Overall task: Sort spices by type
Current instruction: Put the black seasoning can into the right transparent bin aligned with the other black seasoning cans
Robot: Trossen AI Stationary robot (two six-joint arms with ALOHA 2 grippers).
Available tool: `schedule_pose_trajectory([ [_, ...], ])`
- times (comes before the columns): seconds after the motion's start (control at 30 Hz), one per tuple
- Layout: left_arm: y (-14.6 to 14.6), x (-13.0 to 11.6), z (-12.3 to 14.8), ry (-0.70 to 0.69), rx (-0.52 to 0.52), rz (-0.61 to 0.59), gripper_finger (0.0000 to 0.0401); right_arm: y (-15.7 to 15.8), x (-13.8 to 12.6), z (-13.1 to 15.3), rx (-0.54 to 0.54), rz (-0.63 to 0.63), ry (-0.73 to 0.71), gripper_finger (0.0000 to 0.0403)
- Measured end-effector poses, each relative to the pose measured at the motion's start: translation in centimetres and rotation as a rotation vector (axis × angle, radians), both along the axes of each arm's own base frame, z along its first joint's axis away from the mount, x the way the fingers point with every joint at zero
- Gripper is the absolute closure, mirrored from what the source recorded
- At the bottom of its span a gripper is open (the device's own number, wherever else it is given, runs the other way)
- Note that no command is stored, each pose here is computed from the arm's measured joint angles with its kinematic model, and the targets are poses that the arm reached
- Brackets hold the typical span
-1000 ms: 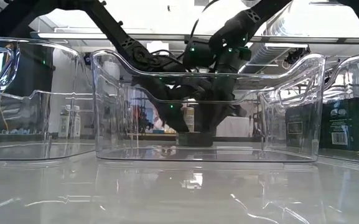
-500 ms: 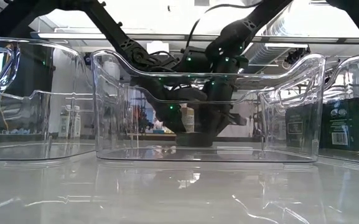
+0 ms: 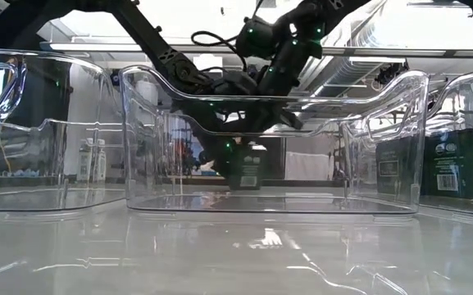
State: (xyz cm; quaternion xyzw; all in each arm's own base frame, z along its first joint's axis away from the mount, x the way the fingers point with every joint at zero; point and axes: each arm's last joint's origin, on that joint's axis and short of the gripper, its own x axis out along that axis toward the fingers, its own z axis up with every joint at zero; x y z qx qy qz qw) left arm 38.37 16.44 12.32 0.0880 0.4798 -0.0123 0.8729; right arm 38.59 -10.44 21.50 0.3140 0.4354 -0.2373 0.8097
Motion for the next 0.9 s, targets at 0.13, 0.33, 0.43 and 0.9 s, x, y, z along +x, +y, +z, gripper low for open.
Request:
schedule_pose_trajectory([
  [0.13,-0.3,0.0,0.0,0.015,-0.009,-0.005,0.0401,-0.3,-0.1,-0.1,-0.019,0.001,0.016,0.0403],
  [0.33,-0.2,-0.5,0.4,0.045,-0.003,0.009,0.0401,-0.4,-0.2,-0.1,-0.047,0.027,0.030,0.0403],
  [0.43,0.2,-1.2,1.0,0.089,0.027,0.052,0.0401,-0.4,0.0,0.7,-0.060,0.044,0.024,0.0403],
  [0.9,1.2,-4.0,4.0,-0.023,-0.323,0.139,0.0401,-0.2,-1.1,3.4,-0.047,0.049,0.110,0.0403],
])
